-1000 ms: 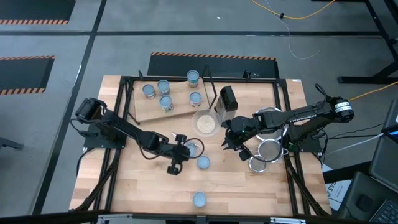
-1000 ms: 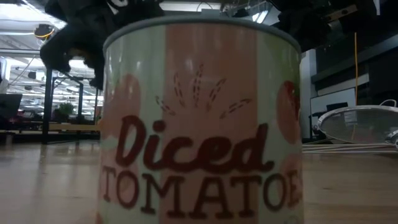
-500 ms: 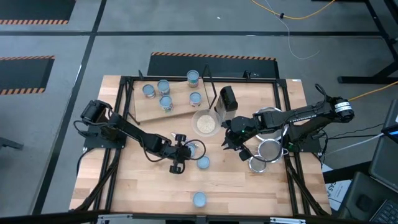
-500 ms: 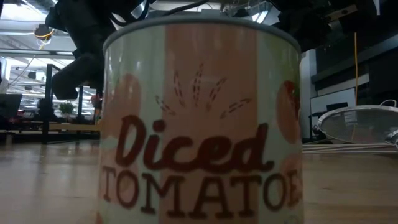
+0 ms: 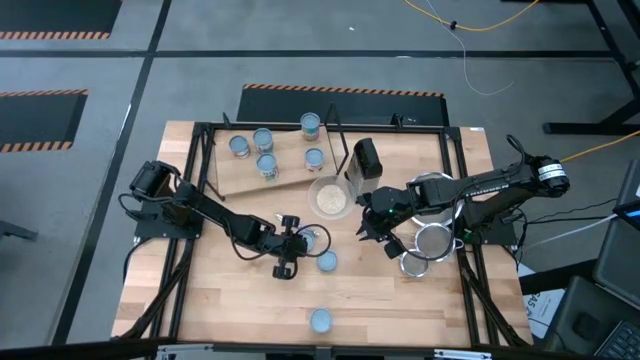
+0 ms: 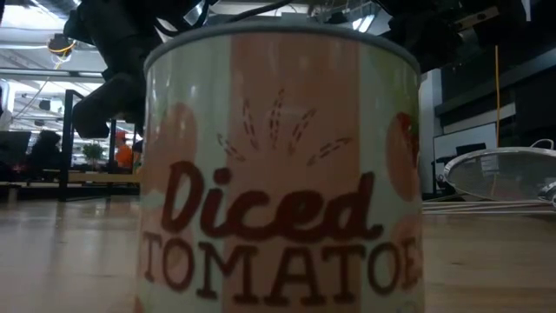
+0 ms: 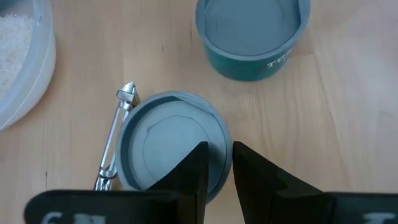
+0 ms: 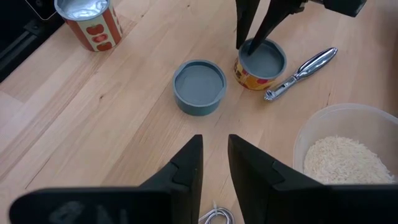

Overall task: Pick and place cans onto a shelf
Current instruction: Put the yellow can on the shelf aligned with the other light green

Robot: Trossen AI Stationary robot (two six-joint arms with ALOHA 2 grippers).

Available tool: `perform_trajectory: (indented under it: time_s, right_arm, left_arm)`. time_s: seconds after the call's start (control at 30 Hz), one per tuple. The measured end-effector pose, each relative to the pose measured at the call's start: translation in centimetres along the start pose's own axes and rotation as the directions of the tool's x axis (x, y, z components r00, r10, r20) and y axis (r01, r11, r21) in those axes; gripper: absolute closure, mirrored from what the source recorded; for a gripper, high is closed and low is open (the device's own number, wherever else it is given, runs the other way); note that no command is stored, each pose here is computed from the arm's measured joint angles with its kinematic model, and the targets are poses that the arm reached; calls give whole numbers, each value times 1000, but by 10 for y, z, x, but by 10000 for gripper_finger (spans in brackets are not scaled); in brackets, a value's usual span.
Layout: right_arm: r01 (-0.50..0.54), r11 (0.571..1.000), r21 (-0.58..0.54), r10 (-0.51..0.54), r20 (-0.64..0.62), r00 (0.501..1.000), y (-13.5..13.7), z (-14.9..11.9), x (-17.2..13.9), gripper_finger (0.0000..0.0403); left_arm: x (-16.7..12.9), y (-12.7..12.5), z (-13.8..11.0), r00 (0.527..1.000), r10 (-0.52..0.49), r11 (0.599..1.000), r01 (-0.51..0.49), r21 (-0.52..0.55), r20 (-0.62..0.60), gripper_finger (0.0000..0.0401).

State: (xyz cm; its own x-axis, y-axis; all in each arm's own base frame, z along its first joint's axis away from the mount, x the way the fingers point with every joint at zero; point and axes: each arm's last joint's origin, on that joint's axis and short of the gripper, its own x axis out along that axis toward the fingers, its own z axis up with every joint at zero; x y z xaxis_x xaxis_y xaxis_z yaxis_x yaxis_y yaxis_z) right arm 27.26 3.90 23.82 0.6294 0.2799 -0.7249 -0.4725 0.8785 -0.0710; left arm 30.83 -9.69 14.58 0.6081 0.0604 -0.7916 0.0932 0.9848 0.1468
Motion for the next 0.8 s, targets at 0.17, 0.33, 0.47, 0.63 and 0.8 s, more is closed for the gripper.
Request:
perform_trajectory:
  time_s: [0.17, 0.33, 0.47, 0.63, 0.8]
  right_arm:
    - [0, 1000, 0, 0, 0, 1000, 0, 0, 0, 322]
    - [0, 1000, 0, 0, 0, 1000, 0, 0, 0, 322]
    - [0, 1000, 0, 0, 0, 1000, 0, 0, 0, 322]
    - [0, 1000, 0, 0, 0, 1000, 0, 0, 0, 322]
    - [0, 1000, 0, 0, 0, 1000, 0, 0, 0, 322]
  left_arm:
    - [0, 0, 0, 1000, -6, 1000, 6, -1, 0, 335]
    - [0, 0, 0, 1000, -7, 1000, 7, -1, 1, 346]
    - [0, 0, 0, 1000, -7, 1000, 7, -1, 2, 370]
    - [0, 0, 0, 1000, -6, 1000, 6, -1, 3, 395]
    - [0, 0, 0, 1000, -7, 1000, 7, -1, 3, 389]
